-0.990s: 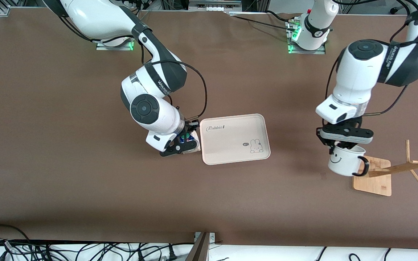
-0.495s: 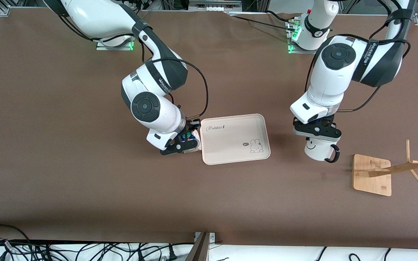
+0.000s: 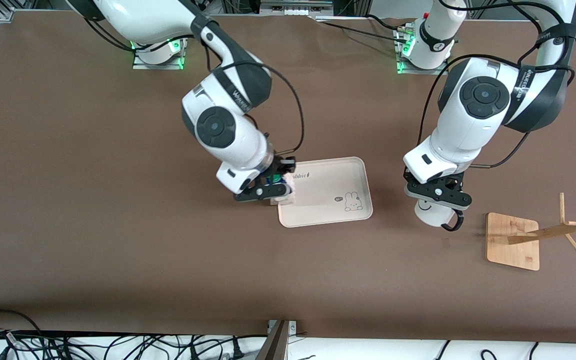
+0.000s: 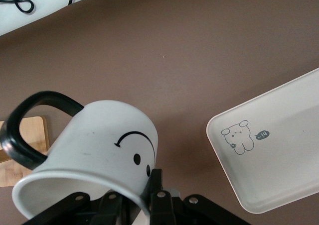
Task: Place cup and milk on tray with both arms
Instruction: 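Lift the white mug off the stand with the left gripper, then lower the carton onto the tray while the left gripper carries the mug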
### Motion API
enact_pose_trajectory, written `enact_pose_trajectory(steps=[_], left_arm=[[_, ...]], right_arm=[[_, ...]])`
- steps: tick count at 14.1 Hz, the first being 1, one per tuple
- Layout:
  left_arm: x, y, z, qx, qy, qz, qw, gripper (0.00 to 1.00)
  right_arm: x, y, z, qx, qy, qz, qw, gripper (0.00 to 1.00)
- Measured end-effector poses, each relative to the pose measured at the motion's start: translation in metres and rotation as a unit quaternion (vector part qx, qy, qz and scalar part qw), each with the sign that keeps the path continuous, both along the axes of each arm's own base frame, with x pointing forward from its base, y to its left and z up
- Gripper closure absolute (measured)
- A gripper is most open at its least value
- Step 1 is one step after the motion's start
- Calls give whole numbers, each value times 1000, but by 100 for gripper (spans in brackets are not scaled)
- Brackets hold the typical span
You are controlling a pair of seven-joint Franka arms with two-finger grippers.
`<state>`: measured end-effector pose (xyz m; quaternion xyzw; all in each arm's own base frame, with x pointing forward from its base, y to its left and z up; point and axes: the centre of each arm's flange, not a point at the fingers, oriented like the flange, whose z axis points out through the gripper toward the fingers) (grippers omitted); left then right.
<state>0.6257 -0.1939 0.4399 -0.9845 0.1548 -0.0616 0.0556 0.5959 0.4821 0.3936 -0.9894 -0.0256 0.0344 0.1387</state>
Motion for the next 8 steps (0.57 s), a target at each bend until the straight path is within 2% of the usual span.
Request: enact_pose_trajectory(steps=[4,8], left_arm=[[3,2,0,0,0,3,1000,91],[4,4,0,-1,0,4,1000,91]], right_arm=[[-21,36,-22,8,1,-15,1000,82],[-20,38,-41,4,7,-14,1000,82]])
